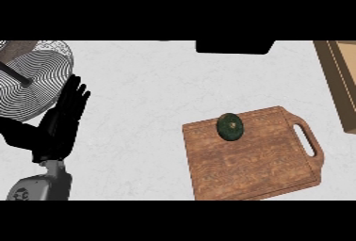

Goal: Pick the can from the cutting board and place it in the cardboard box

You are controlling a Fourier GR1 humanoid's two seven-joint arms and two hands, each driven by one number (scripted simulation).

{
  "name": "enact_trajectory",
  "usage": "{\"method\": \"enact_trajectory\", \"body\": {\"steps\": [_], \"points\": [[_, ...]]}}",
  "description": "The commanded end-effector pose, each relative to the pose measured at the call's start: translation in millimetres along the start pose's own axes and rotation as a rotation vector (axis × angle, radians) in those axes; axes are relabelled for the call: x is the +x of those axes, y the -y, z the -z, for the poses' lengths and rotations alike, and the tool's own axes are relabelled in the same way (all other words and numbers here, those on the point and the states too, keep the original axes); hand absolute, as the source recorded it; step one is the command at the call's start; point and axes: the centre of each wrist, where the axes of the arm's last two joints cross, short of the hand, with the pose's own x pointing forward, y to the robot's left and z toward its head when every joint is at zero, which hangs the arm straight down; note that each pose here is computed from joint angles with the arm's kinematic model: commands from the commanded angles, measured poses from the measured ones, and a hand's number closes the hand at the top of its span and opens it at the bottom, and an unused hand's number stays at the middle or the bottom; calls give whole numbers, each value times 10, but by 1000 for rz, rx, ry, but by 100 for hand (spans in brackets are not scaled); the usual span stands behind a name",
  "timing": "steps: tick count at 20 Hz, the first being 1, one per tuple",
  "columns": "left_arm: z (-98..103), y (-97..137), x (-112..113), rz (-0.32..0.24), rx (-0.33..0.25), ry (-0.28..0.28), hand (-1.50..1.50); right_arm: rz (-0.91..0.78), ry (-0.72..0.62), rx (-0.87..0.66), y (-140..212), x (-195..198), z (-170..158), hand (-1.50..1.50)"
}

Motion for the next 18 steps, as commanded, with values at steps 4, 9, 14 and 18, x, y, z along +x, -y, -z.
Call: {"method": "enact_trajectory", "body": {"steps": [4,9,14,18], "points": [[78,-13,11,-1,-3,-4,0,294,-27,-80,255,-319,16,-150],[13,-106,-65,-18,1,-12,0,315,-17,-131,579,-596,30,-150],[-96,116,-16,-8,21,-7,0,326,0,-152,775,-967,-79,-150],[-61,-85,10,-10,2,-17,0,331,-5,-174,768,-1057,-125,-150]]}}
